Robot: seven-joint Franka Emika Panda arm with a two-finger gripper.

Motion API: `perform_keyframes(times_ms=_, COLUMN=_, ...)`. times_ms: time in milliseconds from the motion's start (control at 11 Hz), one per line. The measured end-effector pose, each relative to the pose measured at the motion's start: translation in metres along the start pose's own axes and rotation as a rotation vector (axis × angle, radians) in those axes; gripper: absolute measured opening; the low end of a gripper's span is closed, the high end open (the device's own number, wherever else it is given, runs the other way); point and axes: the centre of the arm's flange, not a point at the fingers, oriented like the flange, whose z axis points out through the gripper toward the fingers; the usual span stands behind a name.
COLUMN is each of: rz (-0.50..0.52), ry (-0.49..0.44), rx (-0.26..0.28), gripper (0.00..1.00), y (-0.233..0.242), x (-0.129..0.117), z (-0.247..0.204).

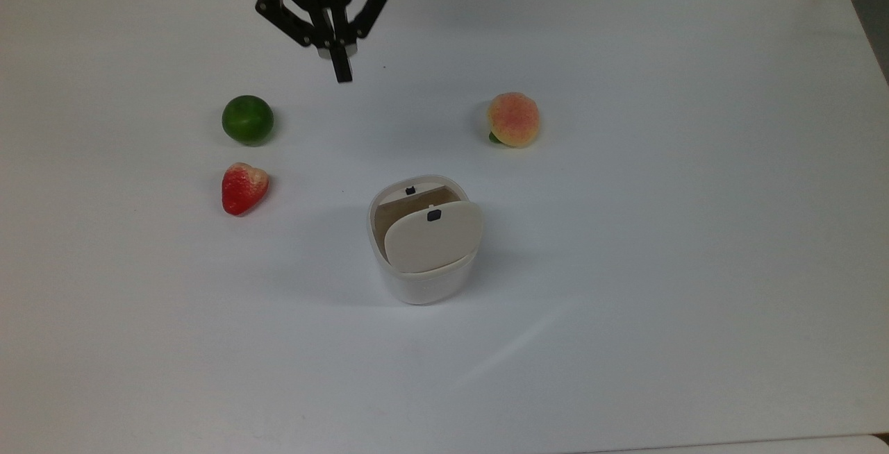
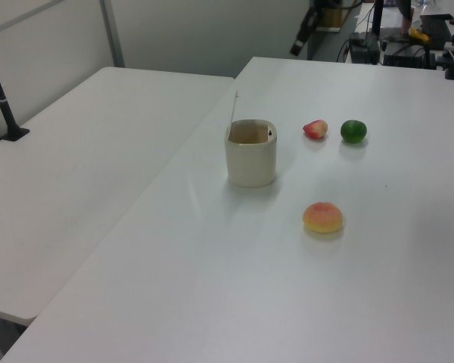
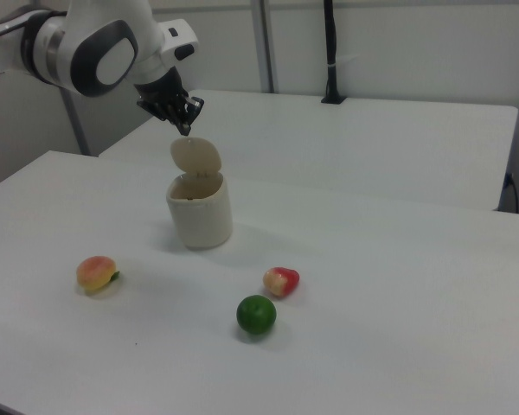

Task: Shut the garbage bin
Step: 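Move the gripper over the bin toward the raised lid, then push the raised lid down with the gripper fingertips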

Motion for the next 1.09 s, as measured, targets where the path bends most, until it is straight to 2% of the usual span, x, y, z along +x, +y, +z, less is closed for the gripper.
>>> perform_keyframes(times_ms=456, rz=0.033, ry=0.110, rx=-0.007, gripper=0.01, y=-0.026, x=0.041, z=0.047)
perform_keyframes(times_ms=820, rz=0.053, ry=0.216, rx=-0.003, gripper=0.01, y=-0.052, x=0.053, z=0.081)
perform_keyframes(times_ms=1094, rz=0.054, ry=0.247, rx=0.003, gripper=0.01, y=-0.069, x=0.054, z=0.110)
